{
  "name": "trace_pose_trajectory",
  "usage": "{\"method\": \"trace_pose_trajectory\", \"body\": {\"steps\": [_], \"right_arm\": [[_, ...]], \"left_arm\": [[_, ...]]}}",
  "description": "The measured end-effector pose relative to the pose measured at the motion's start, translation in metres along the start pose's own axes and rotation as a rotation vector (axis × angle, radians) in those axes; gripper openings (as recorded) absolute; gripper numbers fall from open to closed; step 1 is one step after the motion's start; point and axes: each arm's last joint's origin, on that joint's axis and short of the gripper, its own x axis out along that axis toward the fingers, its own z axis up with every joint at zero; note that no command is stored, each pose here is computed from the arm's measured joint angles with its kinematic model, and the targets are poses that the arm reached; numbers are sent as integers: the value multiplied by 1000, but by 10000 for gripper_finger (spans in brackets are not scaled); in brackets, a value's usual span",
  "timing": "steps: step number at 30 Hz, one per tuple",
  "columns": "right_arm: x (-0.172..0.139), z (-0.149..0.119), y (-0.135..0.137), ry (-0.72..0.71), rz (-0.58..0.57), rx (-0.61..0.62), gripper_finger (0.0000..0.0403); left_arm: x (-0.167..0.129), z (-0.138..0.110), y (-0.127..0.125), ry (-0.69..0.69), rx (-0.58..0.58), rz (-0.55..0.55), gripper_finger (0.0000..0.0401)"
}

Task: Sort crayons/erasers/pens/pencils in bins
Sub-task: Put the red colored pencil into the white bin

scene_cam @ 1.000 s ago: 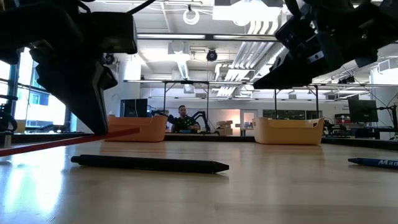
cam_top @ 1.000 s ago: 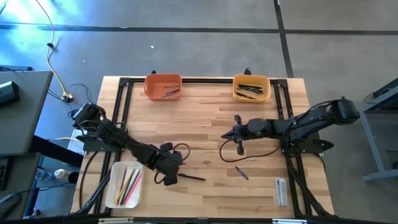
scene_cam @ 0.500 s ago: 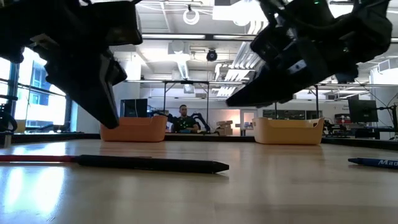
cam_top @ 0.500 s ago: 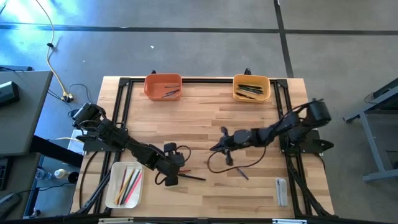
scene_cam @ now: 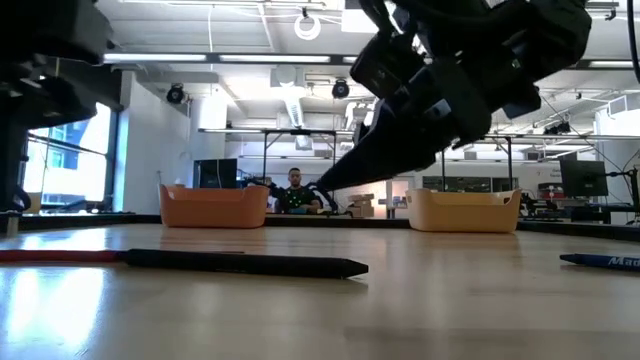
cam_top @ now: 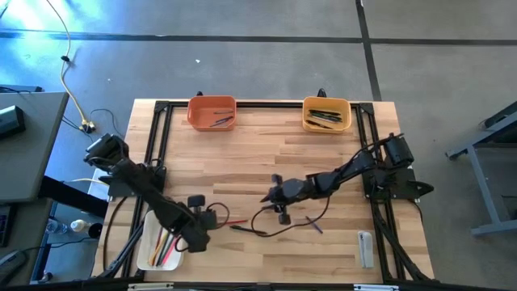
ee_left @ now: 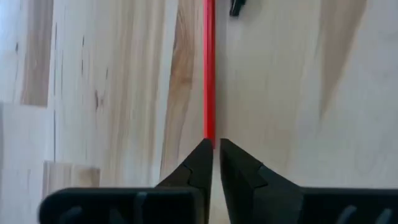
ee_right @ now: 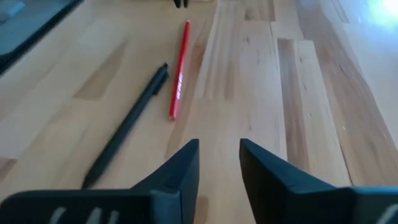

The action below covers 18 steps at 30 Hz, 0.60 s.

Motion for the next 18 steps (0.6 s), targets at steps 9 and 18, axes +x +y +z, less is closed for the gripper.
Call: {"method": "trace_pose_trajectory", "body": {"steps": [9, 18], "right_arm": [[1, 2, 2, 15, 4, -20, 119], [1, 1, 2, 29, 3, -28, 119]], "left_arm": [[15, -2, 0, 53, 7, 45, 99], [34, 3, 2, 150, 53, 20, 120]]}}
